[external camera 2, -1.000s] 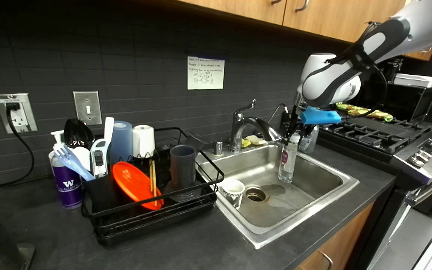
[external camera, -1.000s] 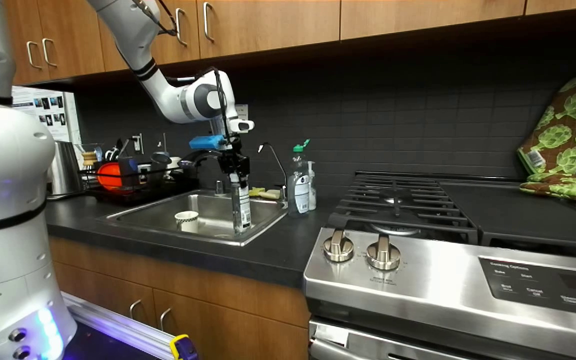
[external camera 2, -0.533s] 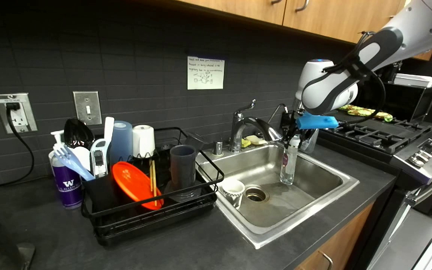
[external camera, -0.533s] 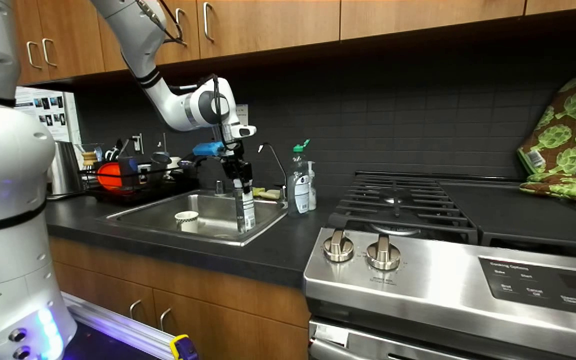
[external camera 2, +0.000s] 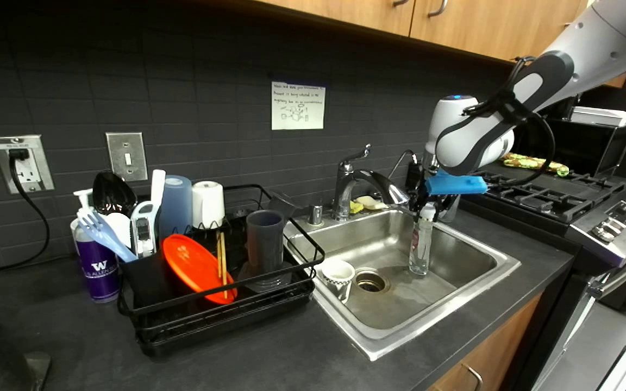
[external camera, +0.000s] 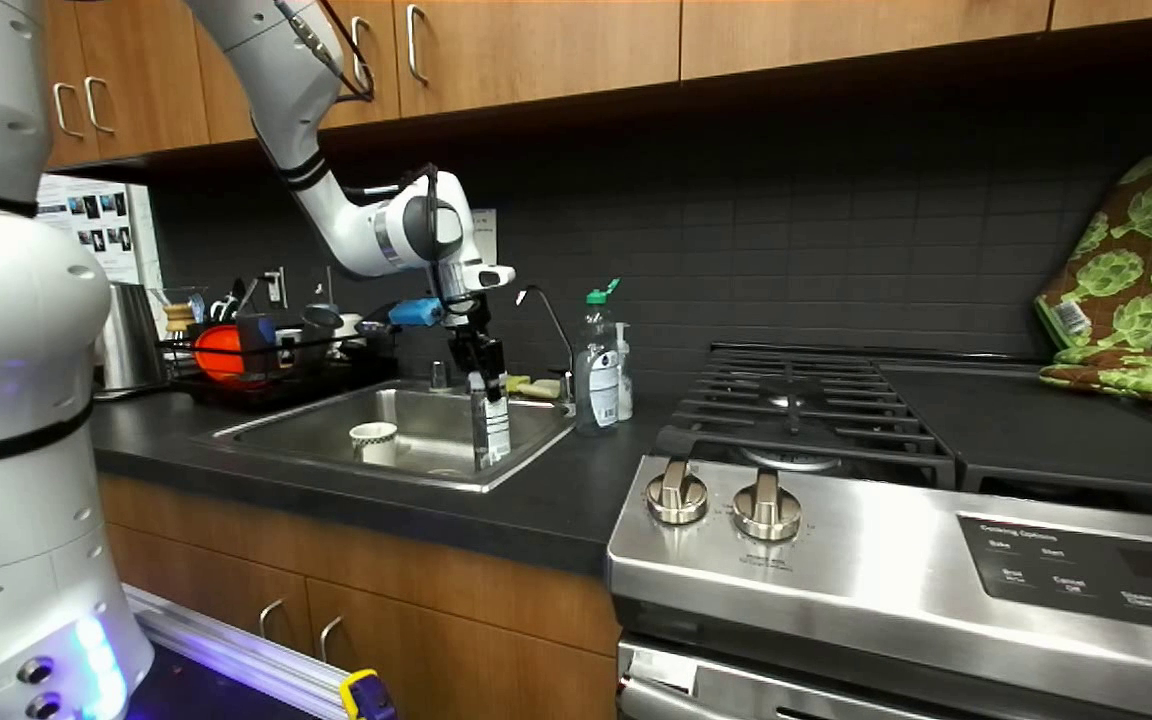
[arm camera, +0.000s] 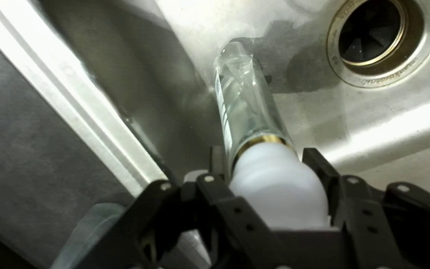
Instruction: Put the bottle in the sink
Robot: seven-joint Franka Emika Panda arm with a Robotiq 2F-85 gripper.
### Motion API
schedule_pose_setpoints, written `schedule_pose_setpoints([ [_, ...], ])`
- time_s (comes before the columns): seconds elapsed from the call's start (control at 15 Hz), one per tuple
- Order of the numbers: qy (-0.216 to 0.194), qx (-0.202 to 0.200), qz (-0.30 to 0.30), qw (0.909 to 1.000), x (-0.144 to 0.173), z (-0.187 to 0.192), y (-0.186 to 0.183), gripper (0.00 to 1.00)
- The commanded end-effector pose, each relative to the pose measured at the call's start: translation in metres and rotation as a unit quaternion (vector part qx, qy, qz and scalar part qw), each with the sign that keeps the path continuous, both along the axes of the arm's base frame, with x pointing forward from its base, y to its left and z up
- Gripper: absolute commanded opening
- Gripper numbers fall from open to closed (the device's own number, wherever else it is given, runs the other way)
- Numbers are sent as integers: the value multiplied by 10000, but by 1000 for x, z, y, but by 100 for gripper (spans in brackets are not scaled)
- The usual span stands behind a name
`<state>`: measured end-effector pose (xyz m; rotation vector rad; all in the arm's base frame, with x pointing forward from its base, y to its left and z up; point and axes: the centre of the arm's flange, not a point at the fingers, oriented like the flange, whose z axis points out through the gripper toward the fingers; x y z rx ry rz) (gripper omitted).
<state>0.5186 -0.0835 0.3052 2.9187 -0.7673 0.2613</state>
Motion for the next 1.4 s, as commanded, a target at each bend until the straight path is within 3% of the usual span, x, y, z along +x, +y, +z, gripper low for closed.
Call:
schedule_pose_setpoints([
  [0.0, -115, -47, -187, 9997, 10, 2, -3, 29],
  [0.47, -88, -20, -334, 9994, 15, -2, -4, 29],
  [0.53, -87, -13, -347, 9994, 15, -2, -5, 50],
  [0.73, -76, -14, -373, 9993, 15, -3, -6, 65],
  [0.8, -74, -17, -378, 9993, 14, -3, -6, 65],
  [1.0, -99, -28, -396, 9992, 15, 0, -8, 78],
  [1.33, -164, -47, -428, 9989, 16, 6, -13, 84],
])
